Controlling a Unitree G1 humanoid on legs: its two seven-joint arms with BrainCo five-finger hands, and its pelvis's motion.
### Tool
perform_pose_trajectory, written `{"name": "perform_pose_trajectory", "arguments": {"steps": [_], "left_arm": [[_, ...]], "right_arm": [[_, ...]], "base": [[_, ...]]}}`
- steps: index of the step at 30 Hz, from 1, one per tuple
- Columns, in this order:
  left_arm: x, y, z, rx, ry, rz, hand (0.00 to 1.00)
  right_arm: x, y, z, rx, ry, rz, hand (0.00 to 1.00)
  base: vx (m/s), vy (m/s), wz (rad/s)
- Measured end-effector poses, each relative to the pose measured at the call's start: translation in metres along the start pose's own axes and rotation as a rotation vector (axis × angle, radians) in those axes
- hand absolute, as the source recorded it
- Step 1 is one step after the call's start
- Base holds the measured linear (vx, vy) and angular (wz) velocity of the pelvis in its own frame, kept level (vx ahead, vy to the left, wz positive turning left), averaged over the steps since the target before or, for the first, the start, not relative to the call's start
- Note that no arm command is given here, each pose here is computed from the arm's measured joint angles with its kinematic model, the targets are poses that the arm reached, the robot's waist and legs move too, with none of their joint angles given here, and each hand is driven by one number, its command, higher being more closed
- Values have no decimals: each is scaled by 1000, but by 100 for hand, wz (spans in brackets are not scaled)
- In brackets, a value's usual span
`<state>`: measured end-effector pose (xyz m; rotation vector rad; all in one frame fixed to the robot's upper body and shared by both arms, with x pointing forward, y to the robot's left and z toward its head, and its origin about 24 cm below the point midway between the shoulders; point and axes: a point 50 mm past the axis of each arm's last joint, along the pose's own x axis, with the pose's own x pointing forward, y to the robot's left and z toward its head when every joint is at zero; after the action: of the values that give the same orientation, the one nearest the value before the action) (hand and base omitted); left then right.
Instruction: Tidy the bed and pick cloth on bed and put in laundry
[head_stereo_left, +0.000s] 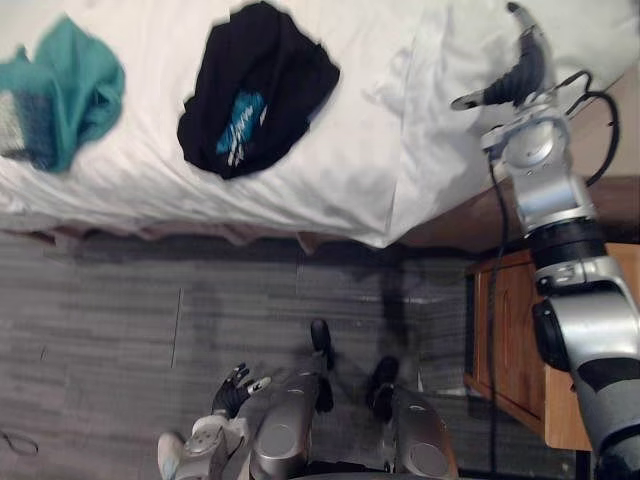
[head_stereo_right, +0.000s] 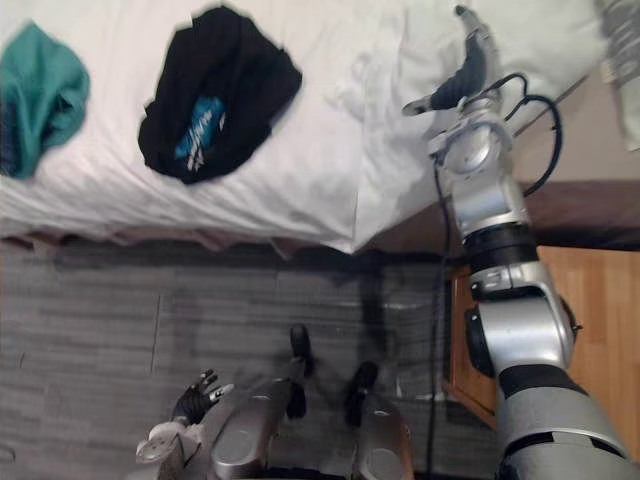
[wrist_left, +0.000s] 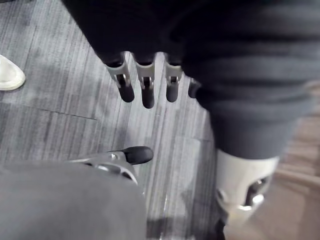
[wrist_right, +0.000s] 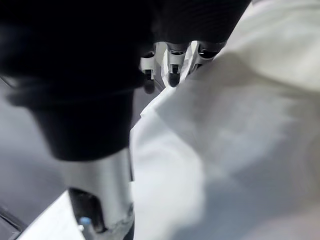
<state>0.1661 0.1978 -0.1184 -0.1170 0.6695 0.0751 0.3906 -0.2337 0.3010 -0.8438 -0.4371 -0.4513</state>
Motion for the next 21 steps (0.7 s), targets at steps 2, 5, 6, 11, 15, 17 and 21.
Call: {"name": "perform_pose_trajectory", "arguments": {"steps": [2,5,6,11,15,17,21], "left_arm": [[5,-11,8,13,-15,-43,0],[8,-19,15,-6,-40,-72,0],[9,-22,17,-8,-51,-86,0],[9,-33,25,-37,-80,-124,0],[9,-36,28,-39,-83,-151,0],[9,-35,26,-38,-78,-156,0],[5,-17,17,-22,-35,-114,0]], "right_arm": [[6,-18,-10,-77,39,-45,100],[18,-56,-9,-152,69,-183,100],[22,-72,-5,-164,69,-241,100],[27,-86,14,-186,45,-272,100],[23,-72,10,-224,16,-200,100],[15,-60,-2,-224,17,-155,100],[-40,-2,-50,-56,45,9,100]], "base": [[29,-59,43],[3,-41,37],[-22,-54,40],[-52,-38,18],[-61,-13,0],[1,-4,-4],[30,-15,-33]]}}
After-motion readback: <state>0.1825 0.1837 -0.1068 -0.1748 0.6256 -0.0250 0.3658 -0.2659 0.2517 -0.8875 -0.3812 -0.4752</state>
